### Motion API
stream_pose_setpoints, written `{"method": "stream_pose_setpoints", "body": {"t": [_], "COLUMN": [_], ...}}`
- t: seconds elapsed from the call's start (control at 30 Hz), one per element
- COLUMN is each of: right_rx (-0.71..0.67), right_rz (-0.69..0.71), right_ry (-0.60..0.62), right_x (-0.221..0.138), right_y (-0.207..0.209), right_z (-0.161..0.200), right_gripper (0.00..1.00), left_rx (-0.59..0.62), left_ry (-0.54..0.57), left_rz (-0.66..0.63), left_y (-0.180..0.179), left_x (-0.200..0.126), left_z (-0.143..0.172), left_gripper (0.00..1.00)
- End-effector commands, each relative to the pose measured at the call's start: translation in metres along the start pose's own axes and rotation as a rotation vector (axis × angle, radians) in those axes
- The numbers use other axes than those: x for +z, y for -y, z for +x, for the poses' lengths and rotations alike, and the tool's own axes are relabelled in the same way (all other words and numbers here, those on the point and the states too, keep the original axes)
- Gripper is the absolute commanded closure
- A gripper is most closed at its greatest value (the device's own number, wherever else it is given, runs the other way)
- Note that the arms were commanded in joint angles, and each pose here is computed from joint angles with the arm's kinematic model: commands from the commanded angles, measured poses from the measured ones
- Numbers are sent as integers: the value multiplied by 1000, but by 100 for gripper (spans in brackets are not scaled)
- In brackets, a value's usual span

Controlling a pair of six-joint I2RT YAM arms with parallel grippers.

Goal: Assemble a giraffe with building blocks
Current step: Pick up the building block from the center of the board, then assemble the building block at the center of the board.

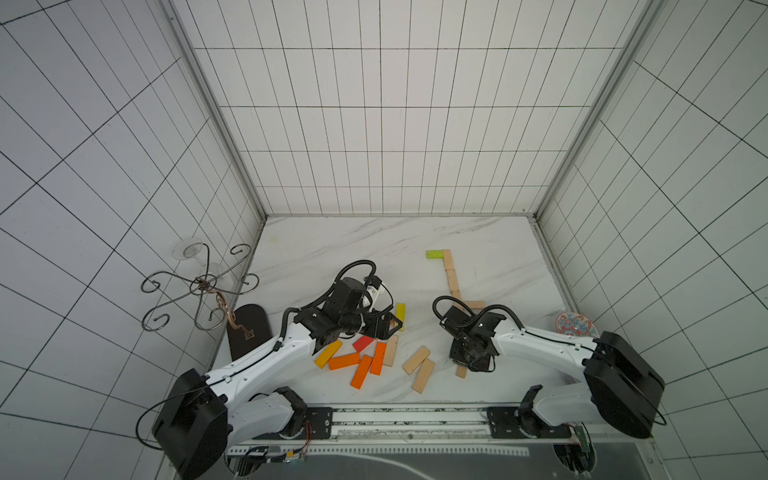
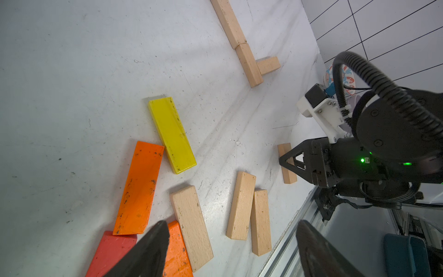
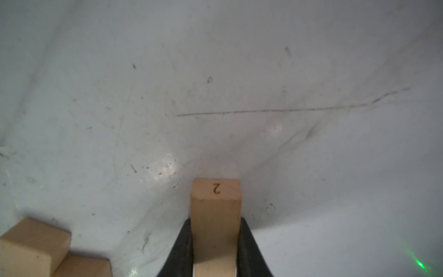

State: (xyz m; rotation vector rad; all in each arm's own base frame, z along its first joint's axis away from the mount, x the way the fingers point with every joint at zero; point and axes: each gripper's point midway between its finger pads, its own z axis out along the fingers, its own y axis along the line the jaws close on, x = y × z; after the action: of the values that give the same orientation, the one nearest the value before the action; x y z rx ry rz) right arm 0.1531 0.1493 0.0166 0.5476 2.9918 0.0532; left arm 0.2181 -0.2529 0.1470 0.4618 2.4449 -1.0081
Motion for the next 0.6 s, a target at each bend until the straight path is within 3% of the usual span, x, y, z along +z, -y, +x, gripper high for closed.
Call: {"method": "stream_pose_setpoints", "body": {"t": [0.0, 0.1, 0.3, 0.57], "right_rx": [61, 132, 337, 641], "right_rz": [15, -39, -99, -36], "right_ry": [4, 43, 253, 346], "right_x": [1, -21, -77, -82], "right_y": [15, 12, 24, 68], "right_z": [-4, -31, -120, -201], "right_gripper": [88, 88, 89, 90], "left_rx": [7, 12, 20, 30], "left_ry": [27, 32, 31, 30], "left_rz": [30, 38, 56, 70], "left_y": [8, 11, 17, 23], "left_x": [1, 1, 7, 11], "left_z": [-10, -15, -21, -25], "left_gripper": [17, 17, 17, 17]}}
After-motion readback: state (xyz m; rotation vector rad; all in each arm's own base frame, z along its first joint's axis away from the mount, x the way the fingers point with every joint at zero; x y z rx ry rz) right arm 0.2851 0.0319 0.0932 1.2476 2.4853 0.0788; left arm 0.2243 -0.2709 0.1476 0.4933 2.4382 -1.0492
